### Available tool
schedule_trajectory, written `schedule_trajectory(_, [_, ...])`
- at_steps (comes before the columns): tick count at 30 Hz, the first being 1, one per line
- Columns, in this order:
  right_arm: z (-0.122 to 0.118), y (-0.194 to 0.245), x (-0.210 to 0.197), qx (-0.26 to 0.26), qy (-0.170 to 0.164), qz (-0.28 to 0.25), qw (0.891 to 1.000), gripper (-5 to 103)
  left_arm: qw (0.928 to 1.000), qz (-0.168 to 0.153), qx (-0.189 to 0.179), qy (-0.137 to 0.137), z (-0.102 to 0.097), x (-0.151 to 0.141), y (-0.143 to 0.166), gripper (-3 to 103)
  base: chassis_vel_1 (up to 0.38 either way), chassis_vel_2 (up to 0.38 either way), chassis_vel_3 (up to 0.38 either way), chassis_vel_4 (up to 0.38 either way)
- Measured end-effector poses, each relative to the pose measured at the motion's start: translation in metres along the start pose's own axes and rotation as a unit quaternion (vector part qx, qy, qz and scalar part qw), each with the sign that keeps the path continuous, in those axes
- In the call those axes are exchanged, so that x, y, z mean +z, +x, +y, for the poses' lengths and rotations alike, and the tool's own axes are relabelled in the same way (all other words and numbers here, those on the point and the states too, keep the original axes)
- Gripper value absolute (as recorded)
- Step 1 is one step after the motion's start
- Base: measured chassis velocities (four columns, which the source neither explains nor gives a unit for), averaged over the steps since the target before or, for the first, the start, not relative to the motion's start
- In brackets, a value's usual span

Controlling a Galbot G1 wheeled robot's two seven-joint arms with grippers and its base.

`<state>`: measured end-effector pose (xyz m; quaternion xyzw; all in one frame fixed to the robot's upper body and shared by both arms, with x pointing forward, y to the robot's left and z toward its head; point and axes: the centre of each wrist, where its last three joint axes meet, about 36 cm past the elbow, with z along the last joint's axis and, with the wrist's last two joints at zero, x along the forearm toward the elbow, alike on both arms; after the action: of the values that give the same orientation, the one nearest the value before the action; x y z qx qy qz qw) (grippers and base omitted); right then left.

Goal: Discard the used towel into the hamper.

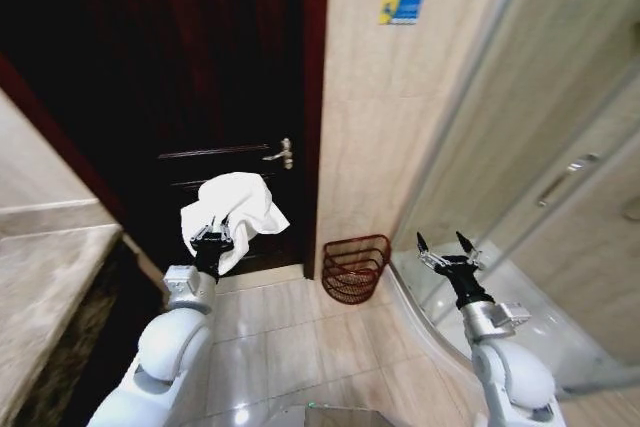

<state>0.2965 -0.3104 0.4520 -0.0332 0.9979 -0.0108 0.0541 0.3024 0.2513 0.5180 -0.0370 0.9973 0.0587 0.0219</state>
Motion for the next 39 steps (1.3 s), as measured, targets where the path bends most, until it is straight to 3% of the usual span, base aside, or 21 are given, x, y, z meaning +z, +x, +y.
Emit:
schedule_trajectory(13, [-0.001, 0.0, 0.008, 0.007, 0.005, -0.011, 1.0, 100, 0.9995, -0.011, 0.005, 0.028, -0.001, 0.011, -0.006, 6, -0.053, -0.068, -0.067, -0.044])
schedule_trajectory(16, [0.0, 0.001, 0.011, 0.015, 0.006, -0.015, 1.0, 100, 0.9989, -0.009, 0.012, 0.045, -0.002, 0.01, -0.005, 6, 0.0, 0.0, 0.0, 0.0])
schedule_trajectory(39, [-0.003, 0.0, 0.011, 0.023, 0.005, -0.019, 1.0, 100, 0.999, 0.001, 0.012, 0.042, -0.001, 0.01, -0.005, 6, 0.0, 0.0, 0.0, 0.0])
